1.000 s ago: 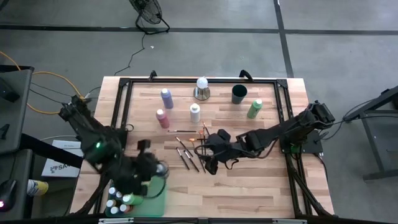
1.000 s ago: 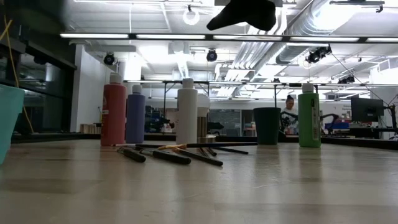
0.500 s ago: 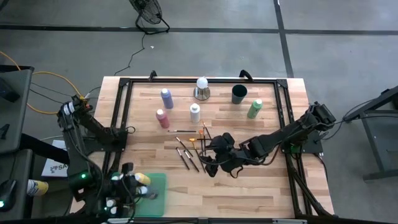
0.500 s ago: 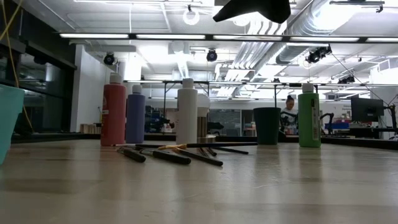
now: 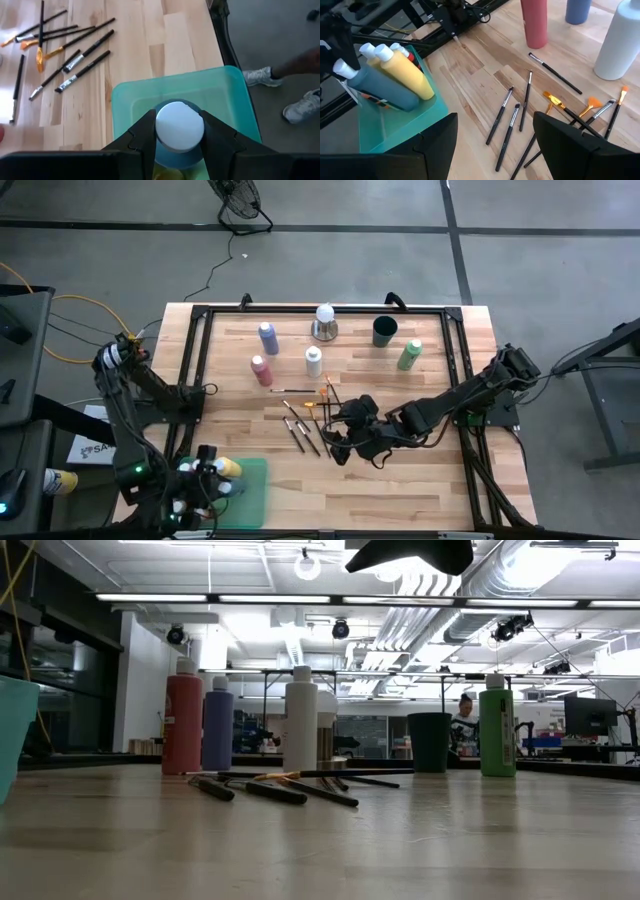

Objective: Pick & Place Paint Supplies
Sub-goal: Put the green paint bottle into the green bin

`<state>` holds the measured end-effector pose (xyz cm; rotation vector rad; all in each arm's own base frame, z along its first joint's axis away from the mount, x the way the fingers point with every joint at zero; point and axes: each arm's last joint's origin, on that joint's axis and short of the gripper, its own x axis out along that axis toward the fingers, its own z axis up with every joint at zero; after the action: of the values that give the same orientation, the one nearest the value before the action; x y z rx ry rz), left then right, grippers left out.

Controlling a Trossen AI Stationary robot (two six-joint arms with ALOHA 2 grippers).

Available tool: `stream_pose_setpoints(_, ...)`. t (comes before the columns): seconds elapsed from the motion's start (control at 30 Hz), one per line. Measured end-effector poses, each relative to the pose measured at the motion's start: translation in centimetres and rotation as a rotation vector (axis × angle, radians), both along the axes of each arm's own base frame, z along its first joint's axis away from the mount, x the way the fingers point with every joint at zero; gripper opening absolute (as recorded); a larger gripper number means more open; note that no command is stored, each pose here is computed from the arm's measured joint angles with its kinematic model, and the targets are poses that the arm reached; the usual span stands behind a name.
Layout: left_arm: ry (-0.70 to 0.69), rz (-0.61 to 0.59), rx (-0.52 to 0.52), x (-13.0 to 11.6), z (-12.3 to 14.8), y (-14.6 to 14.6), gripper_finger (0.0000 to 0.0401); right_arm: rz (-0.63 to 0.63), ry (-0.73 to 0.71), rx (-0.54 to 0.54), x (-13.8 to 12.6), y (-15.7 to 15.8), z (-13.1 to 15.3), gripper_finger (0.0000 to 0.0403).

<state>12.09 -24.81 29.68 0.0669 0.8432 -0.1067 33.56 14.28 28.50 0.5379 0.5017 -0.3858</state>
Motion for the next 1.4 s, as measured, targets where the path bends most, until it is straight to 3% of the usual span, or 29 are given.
stream_pose_setpoints(0.73, 0.043, 0.005, -0.033, -0.1, -2.2, -0.1, 0.0115, -0.009, -0.003, 0.007, 0.0, 0.0, 0.0, 0.0252)
stream_pose_setpoints(1.0, 0.056, 0.002, -0.029, -0.1, -2.3, 0.0, 0.0212, -0.009, -0.003, 0.007, 0.0, 0.0, 0.0, 0.0252)
stream_pose_setpoints(1.23, 0.055, 0.000, -0.028, -0.1, -2.1, 0.0, 0.0225, -0.009, -0.003, 0.007, 0.0, 0.0, 0.0, 0.0252)
stream_pose_setpoints(1.4, -0.016, 0.040, -0.001, 0.5, -0.1, 0.3, 0.0226, -0.013, -0.003, 0.006, 0.0, -0.1, 0.0, 0.0252)
